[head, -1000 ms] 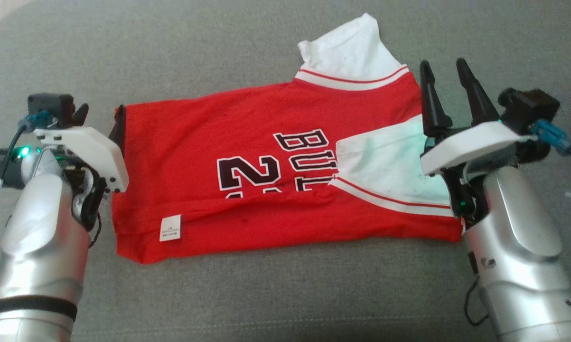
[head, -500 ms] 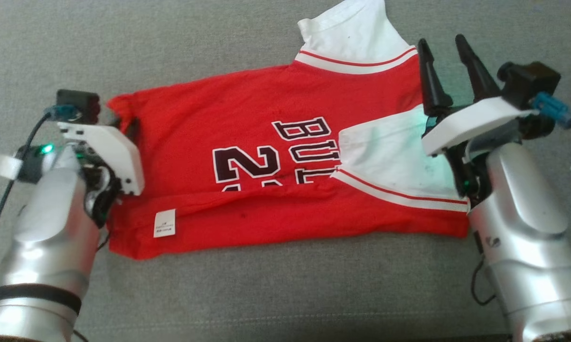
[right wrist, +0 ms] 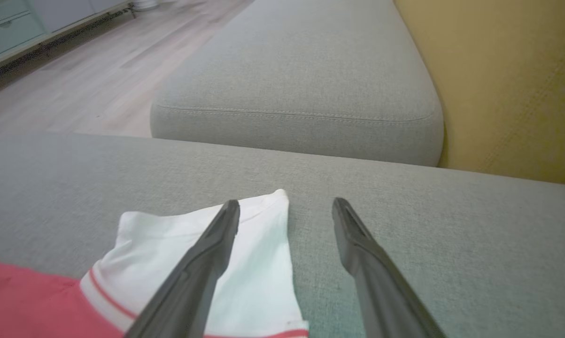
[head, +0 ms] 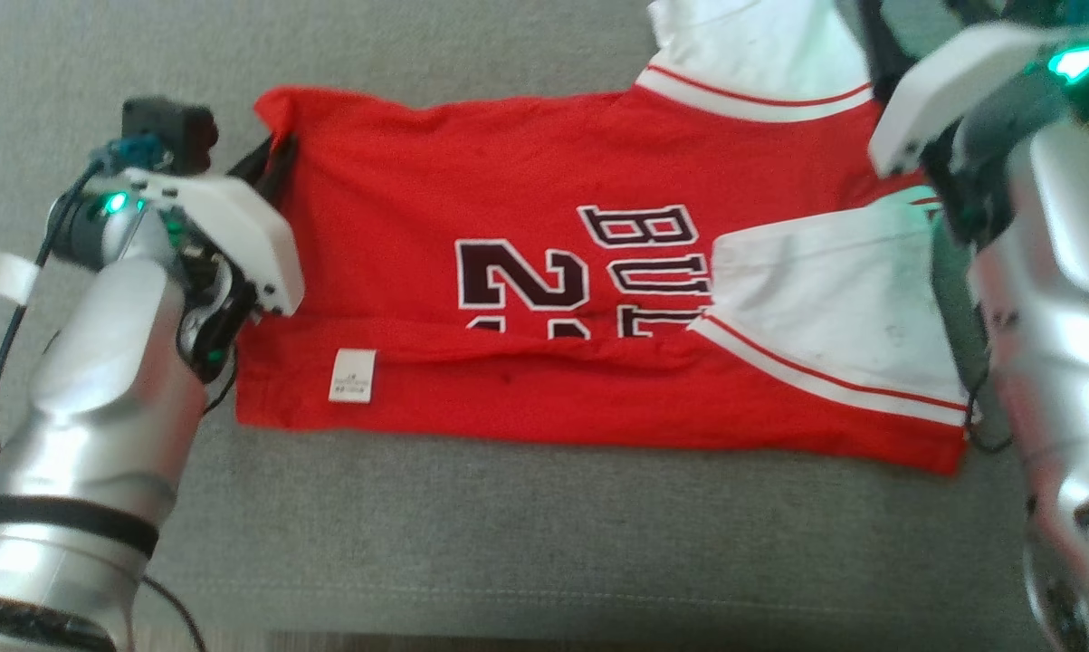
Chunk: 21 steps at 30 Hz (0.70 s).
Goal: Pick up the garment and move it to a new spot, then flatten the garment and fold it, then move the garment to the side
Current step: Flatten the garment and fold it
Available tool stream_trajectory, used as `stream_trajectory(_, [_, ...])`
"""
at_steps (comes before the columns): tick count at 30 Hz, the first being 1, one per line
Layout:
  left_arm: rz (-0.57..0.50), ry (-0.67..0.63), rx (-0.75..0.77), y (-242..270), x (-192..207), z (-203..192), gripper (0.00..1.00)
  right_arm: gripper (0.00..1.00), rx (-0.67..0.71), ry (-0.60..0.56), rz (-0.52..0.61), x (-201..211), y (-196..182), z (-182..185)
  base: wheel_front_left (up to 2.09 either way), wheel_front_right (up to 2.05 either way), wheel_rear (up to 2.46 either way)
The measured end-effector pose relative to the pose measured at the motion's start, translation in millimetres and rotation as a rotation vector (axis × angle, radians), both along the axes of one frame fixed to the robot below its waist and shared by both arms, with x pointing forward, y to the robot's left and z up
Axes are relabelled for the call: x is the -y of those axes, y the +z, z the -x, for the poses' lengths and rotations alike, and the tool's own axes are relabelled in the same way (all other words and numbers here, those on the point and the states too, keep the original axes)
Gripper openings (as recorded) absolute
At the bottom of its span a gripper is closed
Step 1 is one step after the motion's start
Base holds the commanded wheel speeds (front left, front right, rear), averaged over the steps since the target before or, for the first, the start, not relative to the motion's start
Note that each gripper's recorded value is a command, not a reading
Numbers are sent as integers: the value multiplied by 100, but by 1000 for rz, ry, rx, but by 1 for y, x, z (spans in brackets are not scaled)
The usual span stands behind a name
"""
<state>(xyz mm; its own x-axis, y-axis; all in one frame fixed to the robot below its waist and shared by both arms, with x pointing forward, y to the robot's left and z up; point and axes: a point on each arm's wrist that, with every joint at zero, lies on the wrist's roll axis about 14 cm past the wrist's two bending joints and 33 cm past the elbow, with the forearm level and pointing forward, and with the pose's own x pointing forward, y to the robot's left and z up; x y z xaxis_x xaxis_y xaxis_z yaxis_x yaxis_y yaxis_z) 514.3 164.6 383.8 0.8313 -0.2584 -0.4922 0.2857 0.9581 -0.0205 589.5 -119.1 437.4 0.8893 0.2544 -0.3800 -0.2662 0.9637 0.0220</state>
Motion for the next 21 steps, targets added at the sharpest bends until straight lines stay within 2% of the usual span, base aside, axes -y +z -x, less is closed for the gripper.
stream_trajectory(6, [17,-1,14,-5,3,-8,0,100,-66,1,14,-12,-13,-36,0,0,0])
stream_trajectory(14, [38,20,10,-15,0,-11,0,100,-244,7,65,-18,-66,-41,0,0,0])
stream_trajectory(15, [38,20,10,-15,0,-11,0,87,-244,7,65,-18,-66,-41,0,0,0])
stream_trajectory(16, [39,24,11,-16,-1,-11,0,51,-253,7,66,-19,-69,-42,0,0,0])
stream_trajectory(17, [42,26,11,-17,-1,-11,0,0,-261,11,71,-20,-72,-42,0,0,0])
stream_trajectory(21, [61,42,33,-16,-2,-12,0,0,-215,11,62,-23,-65,-49,0,0,0])
